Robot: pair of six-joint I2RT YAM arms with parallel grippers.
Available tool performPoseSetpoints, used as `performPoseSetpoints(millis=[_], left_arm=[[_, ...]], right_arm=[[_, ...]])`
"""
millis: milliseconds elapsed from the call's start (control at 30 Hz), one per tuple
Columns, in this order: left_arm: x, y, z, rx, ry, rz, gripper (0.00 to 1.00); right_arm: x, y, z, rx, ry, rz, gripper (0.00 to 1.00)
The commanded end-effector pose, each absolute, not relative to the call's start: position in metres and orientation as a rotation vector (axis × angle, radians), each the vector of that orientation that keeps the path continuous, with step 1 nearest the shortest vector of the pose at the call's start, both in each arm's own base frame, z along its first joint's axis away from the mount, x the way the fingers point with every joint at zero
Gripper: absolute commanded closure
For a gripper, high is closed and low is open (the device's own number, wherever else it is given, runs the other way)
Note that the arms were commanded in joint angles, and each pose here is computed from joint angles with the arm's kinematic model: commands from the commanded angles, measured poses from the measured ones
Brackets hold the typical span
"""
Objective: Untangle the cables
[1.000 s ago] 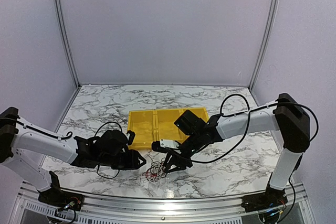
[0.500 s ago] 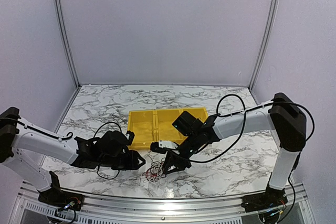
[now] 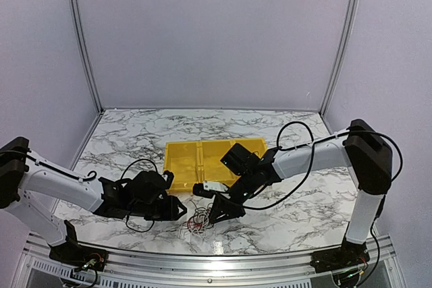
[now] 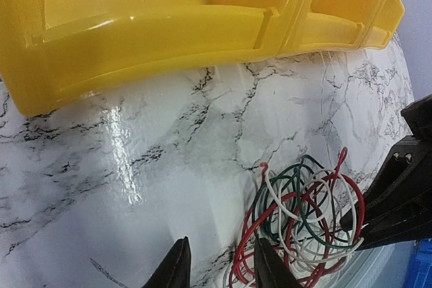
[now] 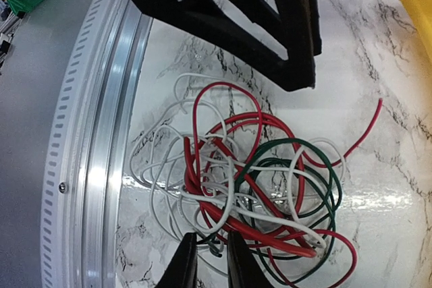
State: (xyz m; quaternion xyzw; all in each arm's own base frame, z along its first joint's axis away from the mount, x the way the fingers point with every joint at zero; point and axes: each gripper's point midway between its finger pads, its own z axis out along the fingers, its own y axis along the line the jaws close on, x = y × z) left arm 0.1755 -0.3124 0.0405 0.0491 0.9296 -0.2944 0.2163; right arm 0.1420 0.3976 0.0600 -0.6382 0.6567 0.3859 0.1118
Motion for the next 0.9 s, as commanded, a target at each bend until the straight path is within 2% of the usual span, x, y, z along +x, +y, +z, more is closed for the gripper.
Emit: performPoseSetpoints(millis=[0,267,867], left_arm=[[0.176,-0.311,0.037,0.145,2.567,-0.794,0.66],[0.175,-0.311,0.038,0.149,2.558,-0.787,0.66],[0.135,-0.351,0.102,0.505,2.241,-0.891,0.6]], right_arm=[[0.142,0.408,0.067,-1.875,1.898,1.168,0.83],[0.14,0.409,0.078,-1.873,1.861,1.187,1.0],[0.147,0.399,0.108,-1.83,1.838,1.209,1.0]])
